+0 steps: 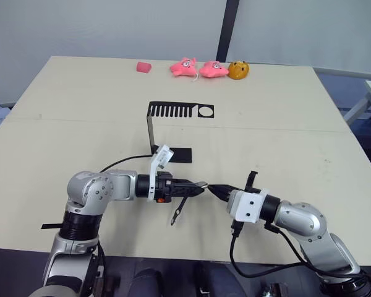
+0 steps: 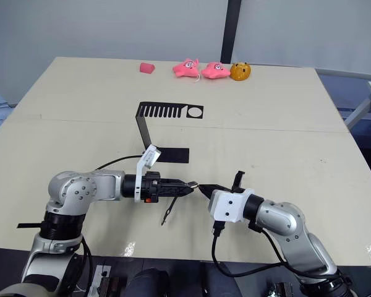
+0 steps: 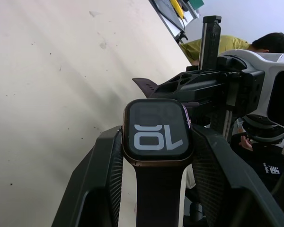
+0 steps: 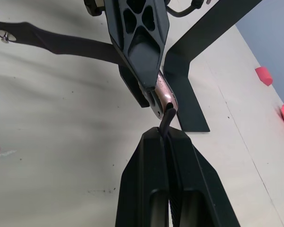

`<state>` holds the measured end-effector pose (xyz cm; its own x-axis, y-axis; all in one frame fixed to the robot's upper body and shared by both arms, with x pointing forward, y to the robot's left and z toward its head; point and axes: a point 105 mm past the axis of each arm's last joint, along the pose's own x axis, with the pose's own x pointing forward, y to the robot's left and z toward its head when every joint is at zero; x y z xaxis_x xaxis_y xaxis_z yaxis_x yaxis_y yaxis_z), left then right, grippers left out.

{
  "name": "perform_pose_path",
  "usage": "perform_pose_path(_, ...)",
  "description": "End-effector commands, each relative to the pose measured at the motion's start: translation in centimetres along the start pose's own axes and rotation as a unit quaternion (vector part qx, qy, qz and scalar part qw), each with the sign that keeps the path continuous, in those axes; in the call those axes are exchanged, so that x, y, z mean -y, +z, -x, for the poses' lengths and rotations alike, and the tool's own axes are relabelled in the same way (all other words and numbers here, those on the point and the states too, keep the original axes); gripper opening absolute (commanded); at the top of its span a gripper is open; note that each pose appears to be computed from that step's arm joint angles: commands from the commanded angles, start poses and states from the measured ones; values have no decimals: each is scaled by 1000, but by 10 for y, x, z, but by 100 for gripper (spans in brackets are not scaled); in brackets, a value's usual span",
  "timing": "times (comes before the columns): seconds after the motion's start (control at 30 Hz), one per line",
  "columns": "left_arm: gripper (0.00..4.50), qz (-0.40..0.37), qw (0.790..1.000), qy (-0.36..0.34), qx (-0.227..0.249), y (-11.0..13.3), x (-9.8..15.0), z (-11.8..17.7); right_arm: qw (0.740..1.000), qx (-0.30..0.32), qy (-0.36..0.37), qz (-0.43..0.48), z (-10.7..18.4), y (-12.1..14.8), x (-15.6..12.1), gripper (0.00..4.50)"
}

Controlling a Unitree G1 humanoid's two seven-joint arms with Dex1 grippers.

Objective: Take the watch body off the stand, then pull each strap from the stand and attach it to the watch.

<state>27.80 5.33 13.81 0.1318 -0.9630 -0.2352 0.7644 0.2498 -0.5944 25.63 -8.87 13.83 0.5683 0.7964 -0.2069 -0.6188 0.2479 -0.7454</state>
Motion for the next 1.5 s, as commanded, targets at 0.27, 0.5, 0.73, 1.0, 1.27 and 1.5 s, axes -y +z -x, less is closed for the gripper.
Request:
perform_pose_path(0.27, 158, -22, 999, -25, -13, 0, 15, -12, 999, 31, -8, 43, -3, 19, 6, 0)
perform_pose_path(0.5, 158, -18, 999, -30, -10, 1, 16, -14, 998, 31, -5, 49, -4, 19, 5, 0)
perform_pose_path(0.73, 158, -16, 999, -33, -9, 0, 17, -15, 998, 29, -1, 51, -7, 19, 3, 0)
perform_pose_path(1.0, 158, -15, 999, -34, -12, -2, 17, -16, 998, 27, -3, 55, -9, 18, 5, 0)
perform_pose_path(1.27, 158, -15, 999, -38, -12, -2, 18, -18, 998, 26, -5, 54, -11, 17, 7, 0)
perform_pose_path(1.5, 158, -15, 999, -38, -12, -2, 17, -19, 998, 27, -6, 55, -13, 17, 8, 0)
